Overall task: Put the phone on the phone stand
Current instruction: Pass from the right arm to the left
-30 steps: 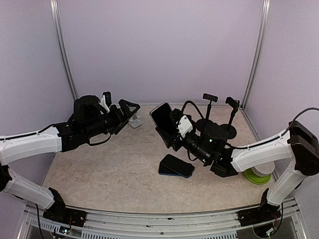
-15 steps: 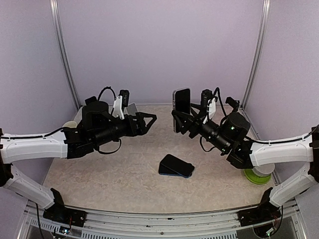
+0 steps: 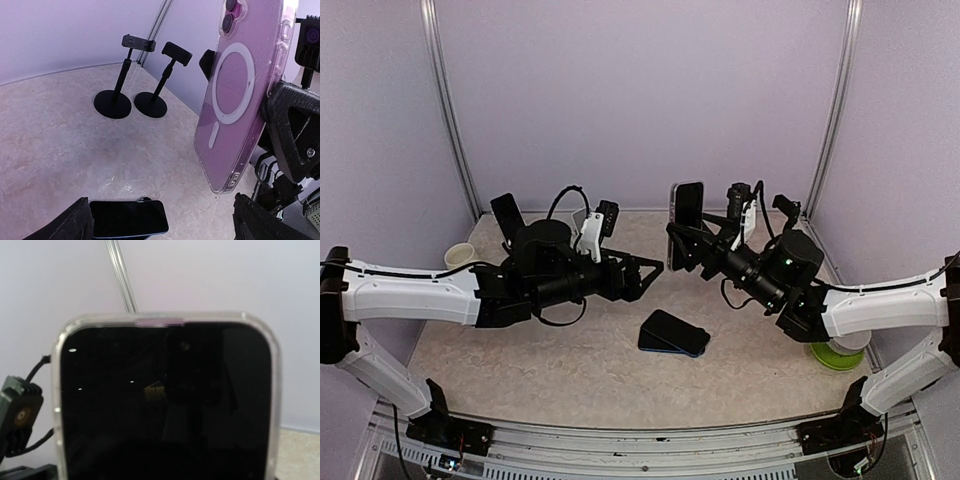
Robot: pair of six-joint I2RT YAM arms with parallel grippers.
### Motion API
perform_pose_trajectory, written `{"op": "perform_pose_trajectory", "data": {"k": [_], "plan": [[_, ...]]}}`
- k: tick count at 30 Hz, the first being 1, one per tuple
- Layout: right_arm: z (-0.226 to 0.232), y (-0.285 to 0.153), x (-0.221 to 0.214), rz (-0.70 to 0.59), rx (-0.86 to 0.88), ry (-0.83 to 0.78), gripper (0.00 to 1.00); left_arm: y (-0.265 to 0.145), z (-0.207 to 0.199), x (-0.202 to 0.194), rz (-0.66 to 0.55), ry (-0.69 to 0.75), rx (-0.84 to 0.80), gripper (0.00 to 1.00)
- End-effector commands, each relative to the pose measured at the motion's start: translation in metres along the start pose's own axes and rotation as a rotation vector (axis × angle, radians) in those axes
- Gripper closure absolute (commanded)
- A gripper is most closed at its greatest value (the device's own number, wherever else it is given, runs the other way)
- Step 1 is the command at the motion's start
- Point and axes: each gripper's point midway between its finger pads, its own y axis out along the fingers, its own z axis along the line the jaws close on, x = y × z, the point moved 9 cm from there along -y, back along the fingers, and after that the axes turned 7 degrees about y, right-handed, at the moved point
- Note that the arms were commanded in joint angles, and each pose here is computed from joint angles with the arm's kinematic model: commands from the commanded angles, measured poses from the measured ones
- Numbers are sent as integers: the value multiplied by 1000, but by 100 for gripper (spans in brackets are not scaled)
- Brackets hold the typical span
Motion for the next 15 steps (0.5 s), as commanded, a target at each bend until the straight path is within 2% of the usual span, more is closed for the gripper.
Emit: {"op": "perform_pose_trajectory", "data": {"k": [1,6,10,15], "plan": [[5,-1,12,-77,50,44,51,7,-13,12,-41,39,-45,6],[4,2,7,-64,58,67,51,15,-22,10,-27,68,-50,8],[6,3,5,-51,82,93,52,19,-23,11,-27,69,-46,13],[6,4,3,-33,85,122,53,23,-27,13,-32,111,-40,31]]}}
